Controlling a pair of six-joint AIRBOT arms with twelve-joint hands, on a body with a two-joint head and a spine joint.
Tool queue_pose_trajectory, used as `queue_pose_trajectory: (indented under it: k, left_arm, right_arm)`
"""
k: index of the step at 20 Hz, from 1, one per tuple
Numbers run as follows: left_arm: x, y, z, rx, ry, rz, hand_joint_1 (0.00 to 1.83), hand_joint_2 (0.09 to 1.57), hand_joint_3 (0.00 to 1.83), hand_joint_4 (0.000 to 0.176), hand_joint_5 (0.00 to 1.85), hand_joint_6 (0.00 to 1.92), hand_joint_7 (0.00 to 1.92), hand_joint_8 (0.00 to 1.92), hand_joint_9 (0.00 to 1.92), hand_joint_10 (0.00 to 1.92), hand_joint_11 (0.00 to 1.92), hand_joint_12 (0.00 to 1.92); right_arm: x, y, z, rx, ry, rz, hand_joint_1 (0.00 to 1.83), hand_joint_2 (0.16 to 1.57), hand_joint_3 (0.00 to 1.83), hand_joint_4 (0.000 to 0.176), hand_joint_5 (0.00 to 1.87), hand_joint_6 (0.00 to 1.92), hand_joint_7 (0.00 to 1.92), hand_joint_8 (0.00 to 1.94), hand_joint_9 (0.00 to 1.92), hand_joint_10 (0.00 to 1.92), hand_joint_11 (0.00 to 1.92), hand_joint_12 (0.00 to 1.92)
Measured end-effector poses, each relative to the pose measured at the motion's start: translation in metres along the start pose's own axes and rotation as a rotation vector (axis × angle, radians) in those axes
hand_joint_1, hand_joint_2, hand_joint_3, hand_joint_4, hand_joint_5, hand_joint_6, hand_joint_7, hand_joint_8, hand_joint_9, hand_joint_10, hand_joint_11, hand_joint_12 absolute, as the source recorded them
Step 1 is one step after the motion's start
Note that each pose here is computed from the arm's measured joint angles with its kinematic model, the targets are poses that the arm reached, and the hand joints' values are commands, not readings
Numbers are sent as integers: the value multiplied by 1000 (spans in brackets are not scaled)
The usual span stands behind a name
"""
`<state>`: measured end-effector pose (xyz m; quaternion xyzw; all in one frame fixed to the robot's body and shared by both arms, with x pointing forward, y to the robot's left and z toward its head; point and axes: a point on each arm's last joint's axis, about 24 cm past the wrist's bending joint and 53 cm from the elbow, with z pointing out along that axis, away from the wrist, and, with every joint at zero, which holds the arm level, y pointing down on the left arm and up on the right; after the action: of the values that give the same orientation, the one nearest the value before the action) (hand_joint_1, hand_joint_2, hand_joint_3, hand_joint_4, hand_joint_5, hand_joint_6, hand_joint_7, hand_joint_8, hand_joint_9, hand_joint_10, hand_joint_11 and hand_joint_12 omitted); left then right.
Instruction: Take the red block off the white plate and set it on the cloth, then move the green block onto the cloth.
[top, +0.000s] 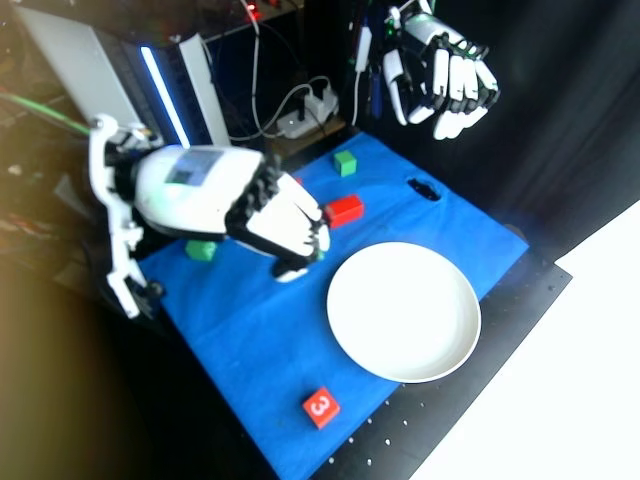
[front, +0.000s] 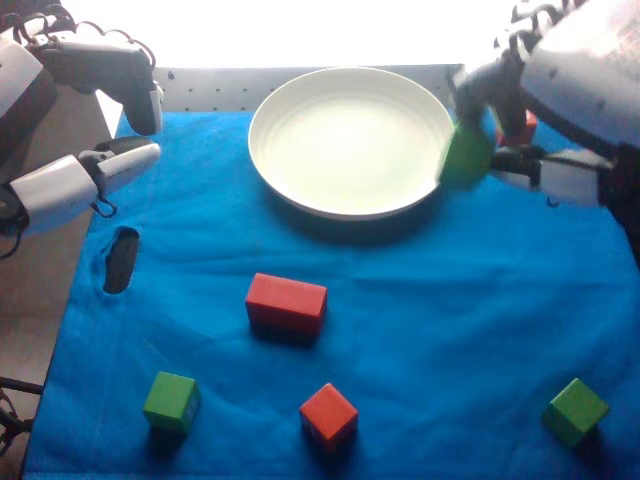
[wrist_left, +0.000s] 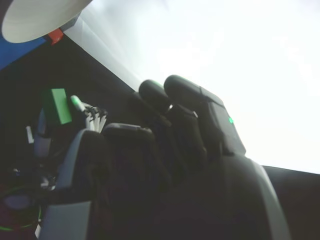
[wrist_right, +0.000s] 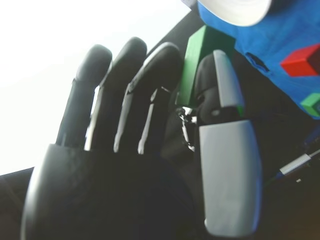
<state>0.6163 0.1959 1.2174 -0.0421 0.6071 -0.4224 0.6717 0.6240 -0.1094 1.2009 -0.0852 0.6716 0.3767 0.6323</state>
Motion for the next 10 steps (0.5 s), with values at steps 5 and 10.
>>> queue_pose_trajectory:
  k: [5,10]
  left_arm:
    - [-1,0,-2,-1,-1,3,940,1265,0,41,705,1400,766,468,527,918,248,1636]
    - [-3,0,-3,-4,-13,-2,935,1265,0,47,706,1398,780,460,540,935,272,1640]
  right_arm:
    - [8,-5,-19,13,10,47,1258,1131,0,0,931,923,1000,1216,773,1616,495,1921]
    - [19,-7,-24,21,33,79,1256,1081,0,0,710,1026,804,1115,646,1469,368,1921]
